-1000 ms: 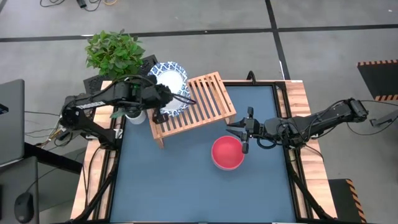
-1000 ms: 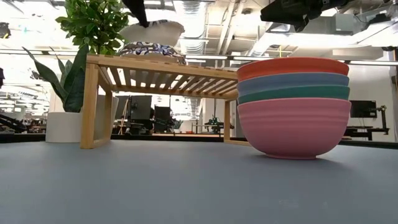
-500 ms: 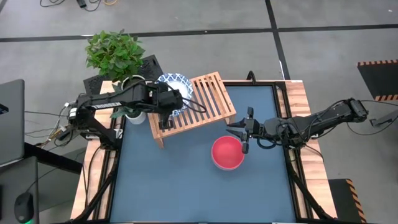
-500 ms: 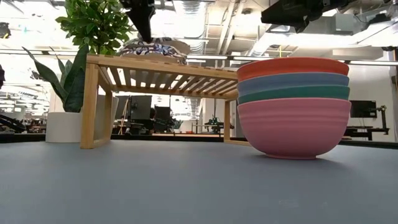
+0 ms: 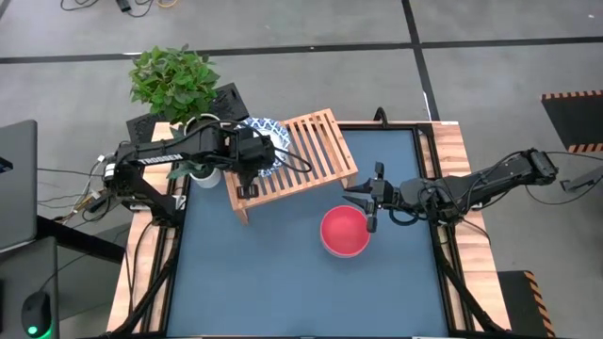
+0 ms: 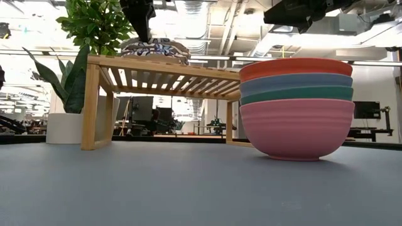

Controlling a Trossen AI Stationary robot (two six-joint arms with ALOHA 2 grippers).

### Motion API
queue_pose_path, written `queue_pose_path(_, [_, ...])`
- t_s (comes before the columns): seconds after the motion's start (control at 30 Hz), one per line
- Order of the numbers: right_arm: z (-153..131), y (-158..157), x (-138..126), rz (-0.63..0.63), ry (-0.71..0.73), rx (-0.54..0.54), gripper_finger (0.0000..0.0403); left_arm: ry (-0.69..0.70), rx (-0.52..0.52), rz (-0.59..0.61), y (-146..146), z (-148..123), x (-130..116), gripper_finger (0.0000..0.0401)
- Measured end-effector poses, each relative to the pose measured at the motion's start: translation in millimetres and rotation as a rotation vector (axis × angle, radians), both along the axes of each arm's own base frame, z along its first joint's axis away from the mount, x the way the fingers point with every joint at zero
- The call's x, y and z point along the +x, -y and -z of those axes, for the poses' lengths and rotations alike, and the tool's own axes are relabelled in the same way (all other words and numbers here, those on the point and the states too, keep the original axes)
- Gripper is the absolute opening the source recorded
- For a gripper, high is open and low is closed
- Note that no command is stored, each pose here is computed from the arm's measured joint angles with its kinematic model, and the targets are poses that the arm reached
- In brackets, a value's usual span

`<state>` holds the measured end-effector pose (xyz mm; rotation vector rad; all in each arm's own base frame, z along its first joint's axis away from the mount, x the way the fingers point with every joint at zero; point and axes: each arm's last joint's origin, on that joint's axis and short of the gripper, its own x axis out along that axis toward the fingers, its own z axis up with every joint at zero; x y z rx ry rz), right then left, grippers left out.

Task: Place and stack bowls onto a shelf
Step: Stack the blue patterned bowl on top of the blue patterned bowl on the shelf

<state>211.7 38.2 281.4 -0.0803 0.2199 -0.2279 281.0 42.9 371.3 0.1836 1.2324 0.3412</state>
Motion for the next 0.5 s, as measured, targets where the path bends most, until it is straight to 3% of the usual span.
queue_pose_path(0.17, [0.0,0.0,0.0,0.0,0.001,0.002,0.0119,-0.008,0.008,0.02,0.2,0.0,0.0,0.0049])
queue_pose_path(0.5, [0.0,0.0,0.0,0.001,0.0,0.001,0.0146,-0.039,0.011,0.056,7.9,0.8,-1.4,0.0153])
